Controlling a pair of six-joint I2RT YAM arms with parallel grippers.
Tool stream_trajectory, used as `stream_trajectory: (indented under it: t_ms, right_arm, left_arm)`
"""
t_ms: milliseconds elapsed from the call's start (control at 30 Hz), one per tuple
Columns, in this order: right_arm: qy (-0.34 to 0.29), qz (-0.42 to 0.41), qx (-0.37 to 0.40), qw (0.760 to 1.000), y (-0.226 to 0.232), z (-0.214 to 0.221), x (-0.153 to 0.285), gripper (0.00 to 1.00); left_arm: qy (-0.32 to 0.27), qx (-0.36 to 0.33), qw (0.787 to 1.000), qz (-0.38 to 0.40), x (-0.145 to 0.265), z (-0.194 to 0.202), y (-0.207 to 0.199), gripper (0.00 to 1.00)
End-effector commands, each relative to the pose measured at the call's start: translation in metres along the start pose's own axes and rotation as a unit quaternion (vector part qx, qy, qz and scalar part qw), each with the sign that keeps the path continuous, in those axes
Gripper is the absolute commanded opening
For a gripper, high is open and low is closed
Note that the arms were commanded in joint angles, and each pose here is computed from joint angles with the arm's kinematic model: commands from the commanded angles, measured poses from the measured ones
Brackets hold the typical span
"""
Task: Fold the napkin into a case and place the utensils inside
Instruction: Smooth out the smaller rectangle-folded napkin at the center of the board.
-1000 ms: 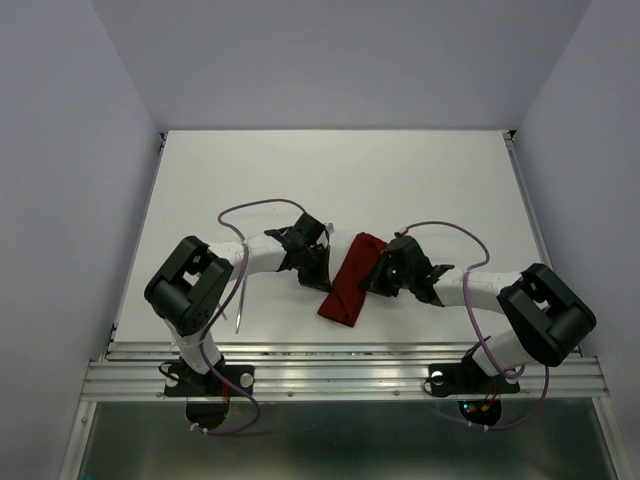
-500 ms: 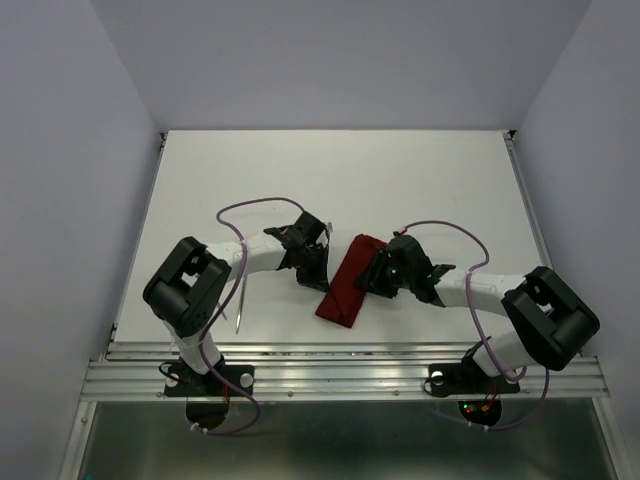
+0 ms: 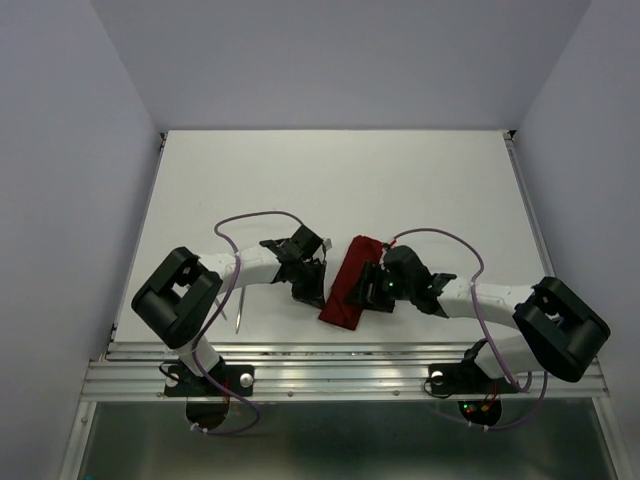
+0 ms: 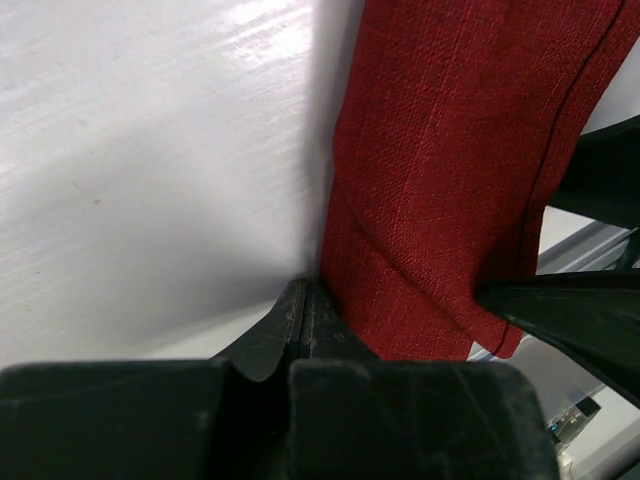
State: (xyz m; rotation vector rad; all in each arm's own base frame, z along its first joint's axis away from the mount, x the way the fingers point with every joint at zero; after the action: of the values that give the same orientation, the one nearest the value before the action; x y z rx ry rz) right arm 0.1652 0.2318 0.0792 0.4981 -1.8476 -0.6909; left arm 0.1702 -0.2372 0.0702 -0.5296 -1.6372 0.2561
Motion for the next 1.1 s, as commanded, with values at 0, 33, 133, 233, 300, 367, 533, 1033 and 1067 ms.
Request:
stream_trajectory:
  t_ms: [0,33,133,233,300,367,533,1033,1067]
  right_arm:
    - [0.052,0.037,0.002,0.998,-0.019,0.029,-0.001,0.66]
    - [0.054,0.039,0.004,0.998,-0.019,0.032,-0.002,0.65]
    - [0.053,0.048,-0.006,0.997,-0.024,0.033,-0.003,0.58]
    - [0.04,0.046,-0.011,0.998,-0.024,0.032,0.0,0.5]
    - [0.034,0.042,-0.012,0.998,-0.023,0.031,0.001,0.42]
    - [0.028,0.044,-0.014,0.999,-0.023,0.03,0.002,0.34]
    - [0.006,0.053,-0.022,0.998,-0.021,0.023,0.002,0.1]
    - [-0.069,0.109,0.014,0.992,-0.019,-0.027,-0.021,0.01]
    - [-0.07,0.109,0.016,0.992,-0.017,-0.029,-0.023,0.01]
  left_arm:
    - [0.002,-0.01,1.0,0.014,0.006,0.005,-0.011,0.0]
    - [0.002,-0.009,1.0,0.016,0.005,0.004,-0.013,0.0]
    - [0.0,-0.008,1.0,0.019,0.005,0.003,-0.017,0.0]
    - [-0.004,-0.008,1.0,0.021,0.005,0.001,-0.019,0.0]
    - [-0.006,-0.005,1.0,0.021,0.005,-0.001,-0.02,0.0]
    - [-0.007,-0.005,1.0,0.021,0.005,-0.003,-0.021,0.0]
    - [-0.016,-0.009,0.999,0.026,0.008,-0.009,-0.027,0.0]
    - [-0.05,-0.029,0.998,-0.003,0.023,-0.026,-0.029,0.0]
    - [-0.05,-0.029,0.998,0.0,0.023,-0.025,-0.029,0.0]
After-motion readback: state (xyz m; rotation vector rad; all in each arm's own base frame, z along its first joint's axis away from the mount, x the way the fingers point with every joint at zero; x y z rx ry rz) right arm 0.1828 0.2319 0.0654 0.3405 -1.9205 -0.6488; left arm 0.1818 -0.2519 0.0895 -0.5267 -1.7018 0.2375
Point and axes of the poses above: each gripper's point midway between its finger pads, its own x axis back along the fingers, its own y axis along the line the jaws close on, z = x × y, the point moved 6 cm from there along x, back along the fingers, and after that the axes turned 2 degrees about x, right-handed, at the moved point
